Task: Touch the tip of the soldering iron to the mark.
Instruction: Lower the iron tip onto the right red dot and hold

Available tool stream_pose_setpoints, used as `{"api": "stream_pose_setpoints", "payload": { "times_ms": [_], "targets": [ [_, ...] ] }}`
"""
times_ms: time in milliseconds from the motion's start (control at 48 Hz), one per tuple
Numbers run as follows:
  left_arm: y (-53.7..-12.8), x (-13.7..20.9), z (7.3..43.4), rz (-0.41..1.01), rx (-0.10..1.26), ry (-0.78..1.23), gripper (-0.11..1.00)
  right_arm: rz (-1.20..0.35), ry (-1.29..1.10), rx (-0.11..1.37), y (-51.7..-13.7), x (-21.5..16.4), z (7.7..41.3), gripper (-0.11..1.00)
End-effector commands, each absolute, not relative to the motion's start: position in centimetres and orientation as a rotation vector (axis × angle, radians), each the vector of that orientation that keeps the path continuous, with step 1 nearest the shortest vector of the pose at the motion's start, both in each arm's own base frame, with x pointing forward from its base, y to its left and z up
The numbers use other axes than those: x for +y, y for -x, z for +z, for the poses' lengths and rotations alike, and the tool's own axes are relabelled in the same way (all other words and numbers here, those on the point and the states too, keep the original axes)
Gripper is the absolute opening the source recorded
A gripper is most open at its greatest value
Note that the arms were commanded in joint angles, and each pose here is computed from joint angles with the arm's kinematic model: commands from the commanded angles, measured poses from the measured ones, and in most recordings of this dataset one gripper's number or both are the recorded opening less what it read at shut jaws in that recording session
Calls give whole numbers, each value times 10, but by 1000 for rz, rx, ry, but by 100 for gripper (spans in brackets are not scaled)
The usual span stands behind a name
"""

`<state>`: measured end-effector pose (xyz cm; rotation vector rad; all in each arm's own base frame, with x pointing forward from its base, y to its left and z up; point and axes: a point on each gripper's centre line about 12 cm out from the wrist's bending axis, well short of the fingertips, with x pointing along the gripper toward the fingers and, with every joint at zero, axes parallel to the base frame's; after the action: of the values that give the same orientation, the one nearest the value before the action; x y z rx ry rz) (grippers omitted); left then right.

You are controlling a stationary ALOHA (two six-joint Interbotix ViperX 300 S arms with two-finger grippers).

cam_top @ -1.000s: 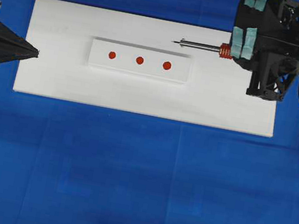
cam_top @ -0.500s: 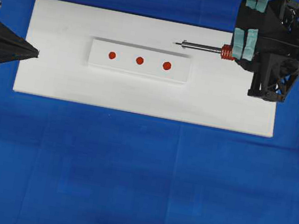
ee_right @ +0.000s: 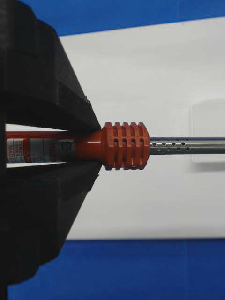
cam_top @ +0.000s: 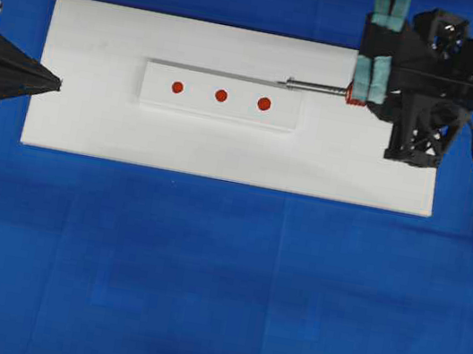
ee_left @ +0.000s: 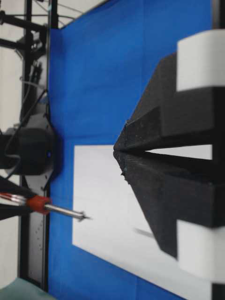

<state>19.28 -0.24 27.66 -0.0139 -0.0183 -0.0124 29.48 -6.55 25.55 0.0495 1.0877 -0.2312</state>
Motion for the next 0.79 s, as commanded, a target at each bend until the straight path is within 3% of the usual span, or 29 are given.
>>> {"api": "stream_pose_setpoints", "payload": {
  "times_ms": [0,417,771],
  "targets": [
    [-194,-2,282,-10,-32,12,0,-224,-57,1079,-301,-65,250,7],
    [-194,-2,282,-10,-32,11,0,-216,-62,1155,-314,-69,198,7],
    [-194,-2,281,-10,-31,11,0,-227,-72,1144,-311,-74,181,7]
  ]
}}
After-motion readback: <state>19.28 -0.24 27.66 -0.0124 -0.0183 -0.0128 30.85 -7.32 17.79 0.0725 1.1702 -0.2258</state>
